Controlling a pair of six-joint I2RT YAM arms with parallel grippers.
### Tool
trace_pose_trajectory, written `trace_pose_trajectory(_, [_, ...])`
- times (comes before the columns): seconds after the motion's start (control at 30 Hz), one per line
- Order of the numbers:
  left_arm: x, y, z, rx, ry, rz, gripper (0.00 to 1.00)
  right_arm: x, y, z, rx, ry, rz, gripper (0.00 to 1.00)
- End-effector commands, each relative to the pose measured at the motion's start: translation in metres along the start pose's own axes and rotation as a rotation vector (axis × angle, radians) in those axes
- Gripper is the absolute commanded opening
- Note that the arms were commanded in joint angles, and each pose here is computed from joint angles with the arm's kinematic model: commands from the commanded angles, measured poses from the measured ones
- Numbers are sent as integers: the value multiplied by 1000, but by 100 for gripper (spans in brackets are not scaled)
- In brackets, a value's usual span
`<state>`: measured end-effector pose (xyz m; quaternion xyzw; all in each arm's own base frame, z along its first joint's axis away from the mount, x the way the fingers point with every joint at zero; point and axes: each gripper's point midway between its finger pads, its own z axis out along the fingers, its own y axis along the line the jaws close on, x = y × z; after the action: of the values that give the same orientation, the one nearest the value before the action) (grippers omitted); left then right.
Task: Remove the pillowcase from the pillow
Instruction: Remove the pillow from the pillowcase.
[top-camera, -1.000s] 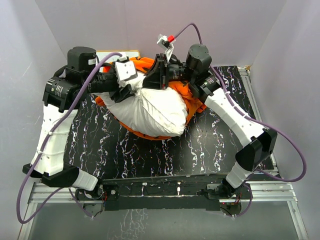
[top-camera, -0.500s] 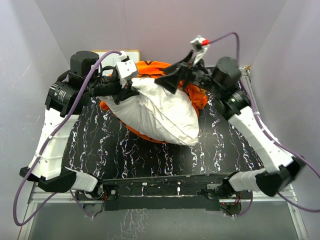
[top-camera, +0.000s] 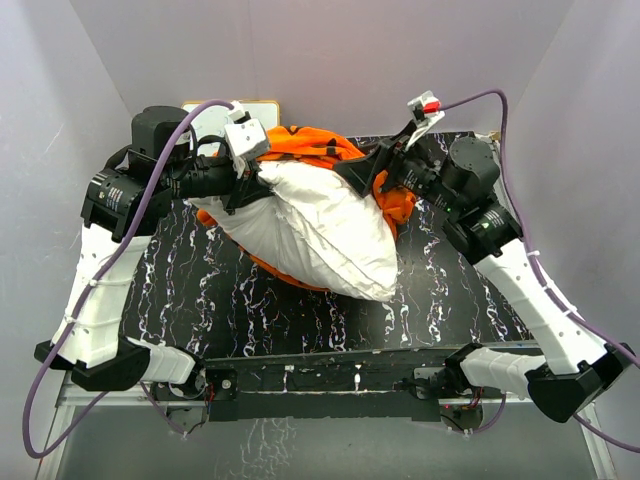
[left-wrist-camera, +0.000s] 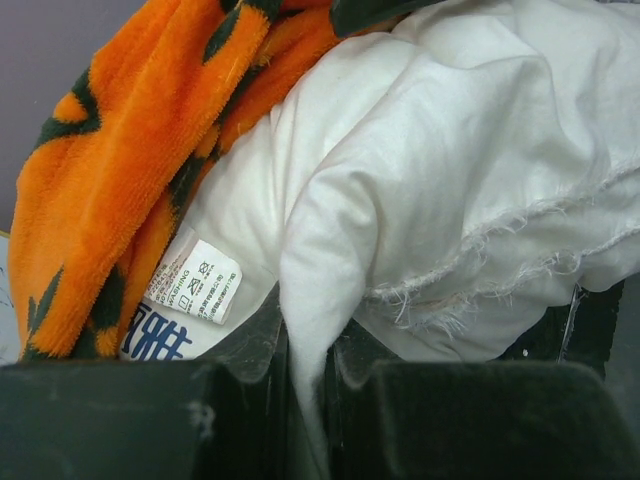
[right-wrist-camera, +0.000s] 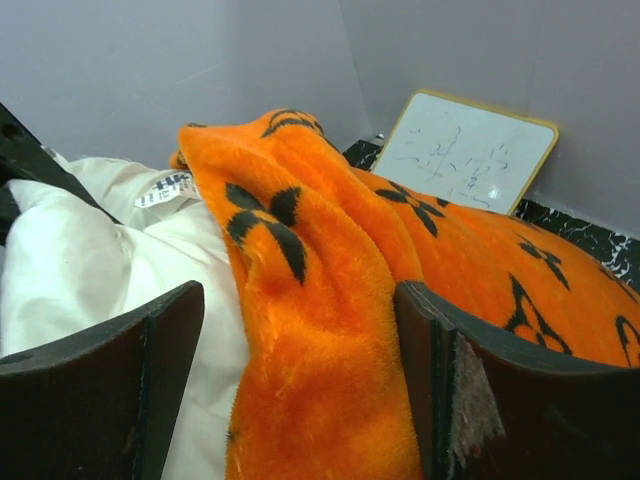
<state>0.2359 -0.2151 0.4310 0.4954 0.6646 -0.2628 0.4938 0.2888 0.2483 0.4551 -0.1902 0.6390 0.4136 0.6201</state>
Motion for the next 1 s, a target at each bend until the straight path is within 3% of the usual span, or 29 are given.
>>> trace_pose_trajectory(0.0, [-42, -4, -29, -52, -140, 73, 0, 4, -10, 6, 25, 7, -10, 74])
trace_pose_trajectory(0.17, [-53, -8, -35, -49, -174, 73, 0, 24, -14, 26, -32, 85, 1, 58])
trace_pose_trajectory(0.23, [-57, -8, -37, -54, -186, 73, 0, 40, -12, 33, -80, 134, 7, 44])
trace_pose_trajectory(0.3, [-63, -8, -39, -56, -200, 71, 0, 55, -23, 39, -61, 169, 26, 23])
trace_pose_trajectory(0.43, [-84, -9, -49, -59, -245, 79, 0, 72, -53, 43, 6, 200, 89, 9])
trace_pose_trajectory(0.57, [-111, -11, -53, -32, -318, 37, 0, 73, -85, 47, 96, 189, 129, 8])
trace_pose_trajectory(0.8, [-184, -23, -86, 6, -570, 16, 0, 87, -190, 30, 424, 166, 225, 8])
trace_pose_trajectory(0.97, [-212, -18, -106, -46, -687, 45, 0, 99, -201, 29, 450, 192, 251, 8])
